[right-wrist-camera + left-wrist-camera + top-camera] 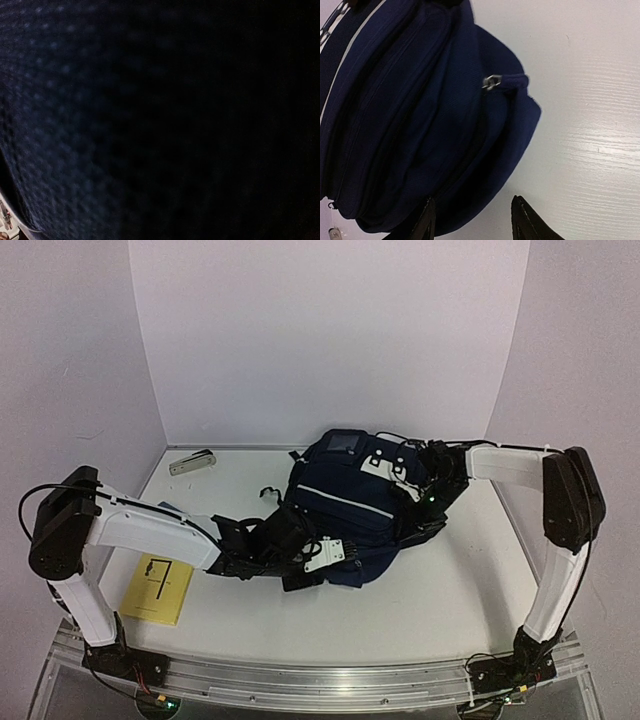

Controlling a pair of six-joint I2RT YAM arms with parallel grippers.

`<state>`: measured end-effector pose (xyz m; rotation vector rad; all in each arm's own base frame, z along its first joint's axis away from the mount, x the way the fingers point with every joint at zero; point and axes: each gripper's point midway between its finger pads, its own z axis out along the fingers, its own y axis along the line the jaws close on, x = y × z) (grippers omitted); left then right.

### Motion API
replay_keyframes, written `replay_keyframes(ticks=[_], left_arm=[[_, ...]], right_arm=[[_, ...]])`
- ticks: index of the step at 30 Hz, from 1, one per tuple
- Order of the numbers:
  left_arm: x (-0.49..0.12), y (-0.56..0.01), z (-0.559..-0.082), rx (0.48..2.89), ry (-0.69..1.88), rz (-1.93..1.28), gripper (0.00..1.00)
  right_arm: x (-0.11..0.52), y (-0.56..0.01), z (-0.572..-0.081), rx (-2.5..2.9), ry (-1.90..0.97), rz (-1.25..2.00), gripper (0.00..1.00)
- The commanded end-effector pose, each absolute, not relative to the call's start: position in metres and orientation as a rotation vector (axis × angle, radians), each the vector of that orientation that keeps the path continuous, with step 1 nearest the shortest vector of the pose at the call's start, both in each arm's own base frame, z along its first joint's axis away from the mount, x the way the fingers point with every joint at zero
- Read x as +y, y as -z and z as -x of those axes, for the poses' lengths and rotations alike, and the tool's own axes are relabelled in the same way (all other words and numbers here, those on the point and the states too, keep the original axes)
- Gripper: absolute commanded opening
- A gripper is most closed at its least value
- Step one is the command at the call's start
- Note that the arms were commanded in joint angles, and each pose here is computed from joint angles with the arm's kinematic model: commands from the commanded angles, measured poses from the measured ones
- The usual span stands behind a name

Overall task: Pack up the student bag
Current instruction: Zip the student bag at the center of the board.

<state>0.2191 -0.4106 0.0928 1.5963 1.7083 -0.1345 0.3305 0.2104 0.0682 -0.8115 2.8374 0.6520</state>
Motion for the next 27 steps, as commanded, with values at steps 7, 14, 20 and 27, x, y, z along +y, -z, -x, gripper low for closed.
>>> replay_keyframes(ticks=[7, 14, 20, 27], left_arm=[[-0.448, -0.098, -0.229, 1.579, 0.176, -1.617, 0.40], [-0.431, -0.145, -0.233, 1.610, 0.351, -1.434, 0.45], [-0.393, -0.171, -0.255, 1.693, 0.424, -1.223, 0.51], [-0.356, -0.198, -0.278, 1.747, 0.425, -0.978, 0.58]], right_arm=[[0.238, -0.123, -0.415, 2.548, -0.626, 0.844, 0.60], [0.242, -0.153, -0.340, 2.473, -0.883, 0.877, 0.60], [0.274, -0.160, -0.310, 2.326, -0.898, 0.907, 0.59], [0.331, -0.137, -0.297, 2.260, -0.912, 0.959, 0.49]])
